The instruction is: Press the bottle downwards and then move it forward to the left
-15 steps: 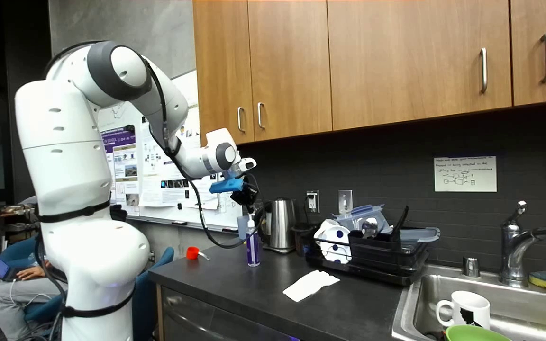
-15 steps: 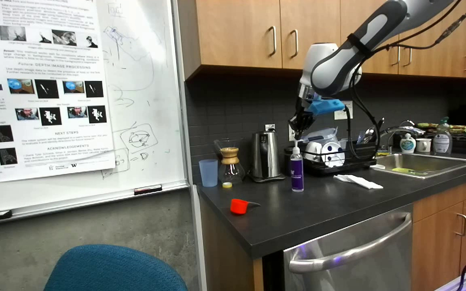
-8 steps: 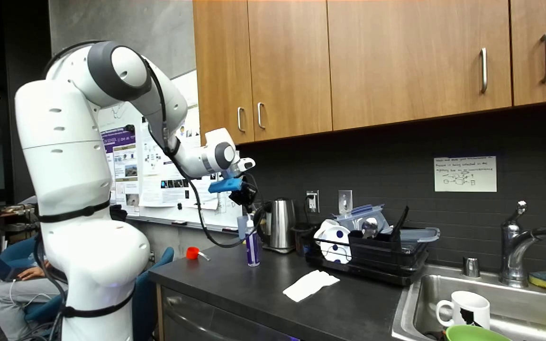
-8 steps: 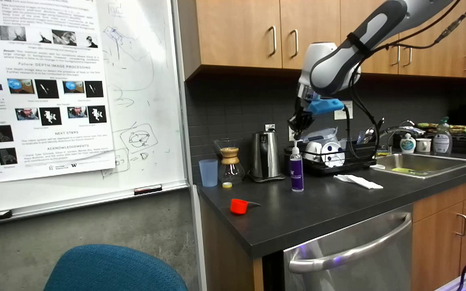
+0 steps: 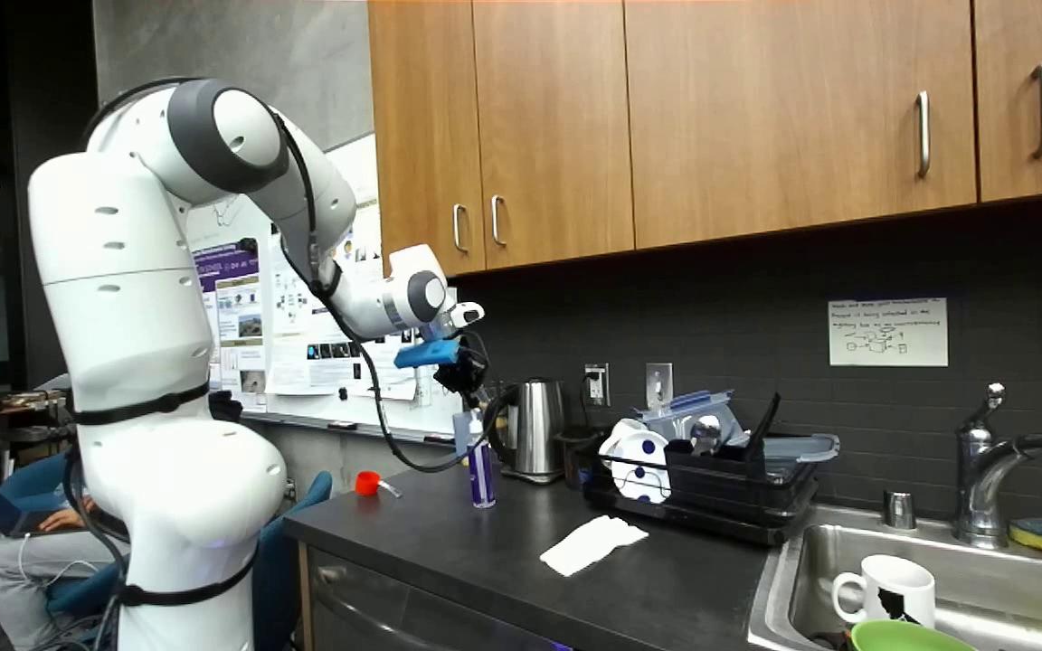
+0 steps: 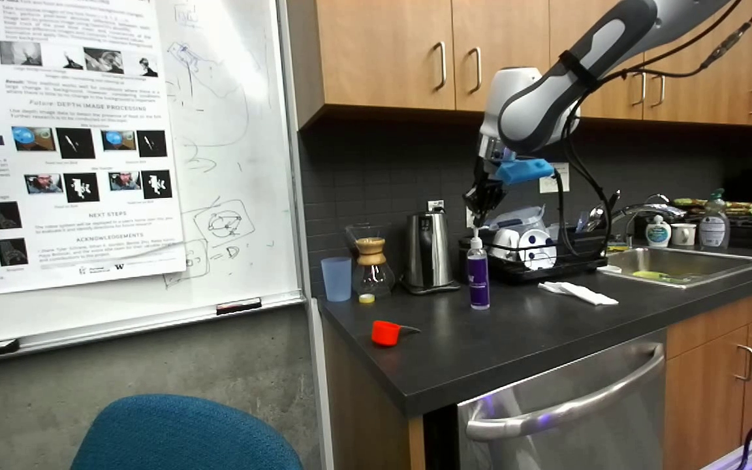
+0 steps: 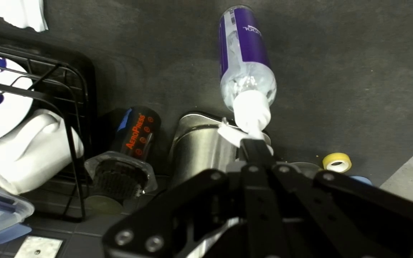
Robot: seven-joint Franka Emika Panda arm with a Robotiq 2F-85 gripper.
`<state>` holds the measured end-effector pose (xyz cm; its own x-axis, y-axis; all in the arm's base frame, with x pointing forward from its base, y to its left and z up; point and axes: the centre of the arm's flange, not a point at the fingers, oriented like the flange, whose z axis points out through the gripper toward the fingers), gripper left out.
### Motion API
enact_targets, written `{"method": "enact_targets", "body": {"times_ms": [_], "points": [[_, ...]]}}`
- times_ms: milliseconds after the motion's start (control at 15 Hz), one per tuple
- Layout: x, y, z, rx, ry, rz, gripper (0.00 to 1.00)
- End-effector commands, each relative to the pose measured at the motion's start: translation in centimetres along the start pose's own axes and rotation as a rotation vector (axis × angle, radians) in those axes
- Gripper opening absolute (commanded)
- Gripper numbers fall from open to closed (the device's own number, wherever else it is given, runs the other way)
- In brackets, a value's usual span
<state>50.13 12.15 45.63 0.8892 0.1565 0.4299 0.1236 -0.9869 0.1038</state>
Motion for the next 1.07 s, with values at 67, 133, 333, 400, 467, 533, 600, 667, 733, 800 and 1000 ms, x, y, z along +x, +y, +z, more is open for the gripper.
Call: {"method": "enact_targets", "body": {"times_ms": [67, 133, 333, 400, 467, 533, 600, 667, 733, 800, 1000], "points": [[-0.67, -0.57, 1.96, -0.017, -0.058, 0.005, 0.00], [-0.69, -0.52, 2.06, -0.017, -0.061, 0.006, 0.00], [-0.77, -0.38, 2.32, -0.021, -0.069, 0.008, 0.00], [-0.78, -0.34, 2.40, -0.021, -0.070, 0.009, 0.00], [-0.78, -0.30, 2.46, -0.021, -0.071, 0.009, 0.00], [-0.78, -0.26, 2.50, -0.021, -0.072, 0.010, 0.00], [-0.76, -0.22, 2.57, -0.020, -0.073, 0.011, 0.00], [-0.76, -0.19, 2.62, -0.020, -0.074, 0.012, 0.00], [-0.76, -0.15, 2.70, -0.019, -0.075, 0.013, 0.00], [-0.75, -0.13, 2.74, -0.019, -0.076, 0.013, 0.00], [-0.72, -0.15, 2.89, -0.018, -0.079, 0.015, 0.00]]}}
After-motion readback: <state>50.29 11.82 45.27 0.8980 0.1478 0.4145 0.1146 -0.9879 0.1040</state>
